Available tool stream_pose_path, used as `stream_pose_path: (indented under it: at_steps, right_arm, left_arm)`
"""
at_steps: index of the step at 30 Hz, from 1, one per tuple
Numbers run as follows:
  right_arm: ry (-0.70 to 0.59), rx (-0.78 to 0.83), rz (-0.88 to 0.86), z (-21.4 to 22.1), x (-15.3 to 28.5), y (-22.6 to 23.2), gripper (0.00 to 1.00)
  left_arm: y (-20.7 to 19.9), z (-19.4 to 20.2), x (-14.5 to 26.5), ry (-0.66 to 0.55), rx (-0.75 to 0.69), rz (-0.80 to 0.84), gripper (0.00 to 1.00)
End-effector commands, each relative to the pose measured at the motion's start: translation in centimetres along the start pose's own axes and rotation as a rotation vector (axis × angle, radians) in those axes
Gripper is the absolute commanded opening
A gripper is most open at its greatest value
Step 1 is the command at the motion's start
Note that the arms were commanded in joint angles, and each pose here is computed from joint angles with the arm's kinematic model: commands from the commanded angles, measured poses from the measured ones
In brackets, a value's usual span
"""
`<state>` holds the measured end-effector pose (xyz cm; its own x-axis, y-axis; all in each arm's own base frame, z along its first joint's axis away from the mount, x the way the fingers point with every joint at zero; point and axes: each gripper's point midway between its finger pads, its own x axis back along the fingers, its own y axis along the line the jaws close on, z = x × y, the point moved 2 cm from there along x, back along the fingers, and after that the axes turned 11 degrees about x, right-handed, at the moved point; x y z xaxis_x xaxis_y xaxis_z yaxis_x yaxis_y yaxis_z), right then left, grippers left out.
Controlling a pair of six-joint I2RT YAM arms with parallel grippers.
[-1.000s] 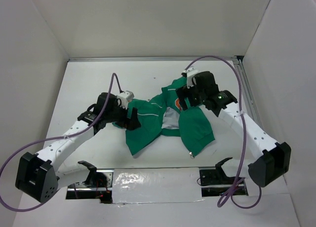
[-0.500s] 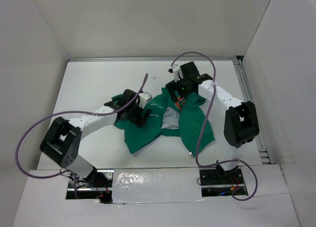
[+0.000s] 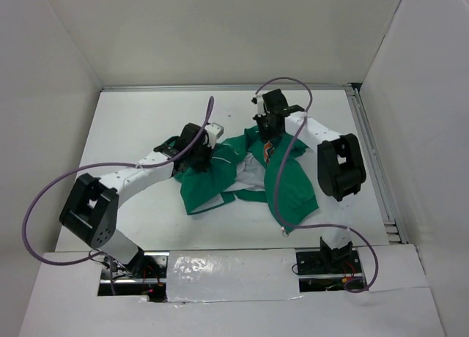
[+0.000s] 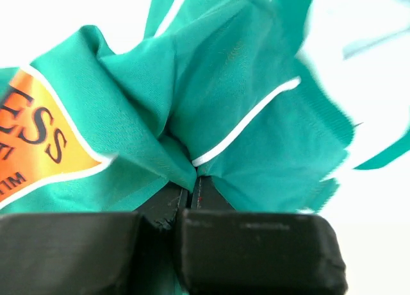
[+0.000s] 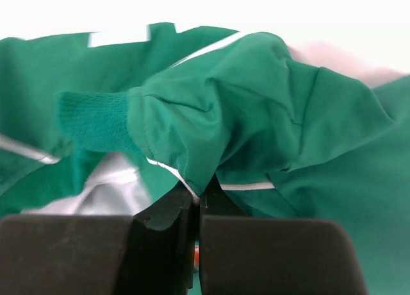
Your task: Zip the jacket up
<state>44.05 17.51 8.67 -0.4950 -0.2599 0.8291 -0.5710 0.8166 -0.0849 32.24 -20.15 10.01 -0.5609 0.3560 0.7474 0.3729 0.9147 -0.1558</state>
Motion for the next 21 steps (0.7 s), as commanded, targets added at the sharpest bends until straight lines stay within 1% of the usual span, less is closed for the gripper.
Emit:
stream_pose_path:
  at_steps: [1,3,4,6,7,9,10,11,12,13,14,15,16,17,18,20,21]
  right_arm:
    - [-0.271,-0.044,-0.016,-5.3,7.6,0.4,0.00]
    - [-0.347,-0.053,-0.008,-6.1,11.0,1.2,0.00]
    - [-0.405,-0.112,0.041,-6.4,14.3,1.2,0.00]
    - [-0.447,-0.143,0.083,-5.9,17.0,2.1,0.00]
    - [-0.523,-0.186,0.145,-6.0,20.8,1.8,0.00]
    - [-0.594,-0.233,0.184,-5.6,24.3,2.1,0.00]
    - [-0.676,-0.258,0.191,-5.4,27.9,2.8,0.00]
    - [-0.711,-0.300,0.210,-5.1,29.6,2.7,0.00]
    - [-0.798,-0.324,0.205,-4.7,33.4,3.1,0.00]
    - [-0.826,-0.331,0.183,-4.3,34.9,3.9,0.00]
    - [-0.858,-0.341,0.159,-4.2,36.4,4.4,0.00]
    - [-0.926,-0.350,0.135,-3.8,39.4,4.7,0.00]
    - [-0.943,-0.346,0.101,-3.4,40.6,5.5,0.00]
    - [-0.960,-0.344,0.062,-3.3,41.7,6.1,0.00]
    - [-0.991,-0.347,0.036,-3.0,43.7,6.4,0.00]
    - [-1.041,-0.365,-0.016,-3.0,46.5,7.1,0.00]
    - [-1.030,-0.377,-0.017,-2.7,46.7,7.1,0.00]
  left_arm:
    - [-2.3,-6.8,5.2,-0.191,0.100,0.067,0.00]
    - [-2.9,-7.4,7.3,-0.191,0.155,0.089,0.00]
    - [-3.3,-7.7,8.3,-0.198,0.206,0.100,0.00]
    - [-4.6,-8.6,11.6,-0.235,0.261,0.179,0.00]
    - [-5.2,-9.3,14.0,-0.284,0.279,0.217,0.00]
    - [-6.5,-9.9,17.0,-0.319,0.291,0.302,0.00]
    - [-7.0,-10.3,18.7,-0.347,0.296,0.340,0.00]
    - [-7.3,-10.8,21.3,-0.404,0.302,0.373,0.00]
    - [-7.8,-11.3,23.3,-0.435,0.320,0.416,0.00]
    - [-8.1,-11.5,25.6,-0.481,0.321,0.448,0.00]
    - [-8.3,-11.7,27.0,-0.502,0.331,0.466,0.00]
    - [-8.7,-12.2,29.1,-0.528,0.347,0.500,0.00]
    - [-8.7,-12.1,30.8,-0.544,0.351,0.514,0.00]
    - [-8.9,-12.7,32.9,-0.576,0.378,0.539,0.00]
    - [-8.8,-12.8,34.0,-0.597,0.392,0.540,0.00]
    - [-8.8,-13.1,36.2,-0.634,0.428,0.558,0.00]
    - [-8.2,-13.3,36.6,-0.659,0.466,0.530,0.00]
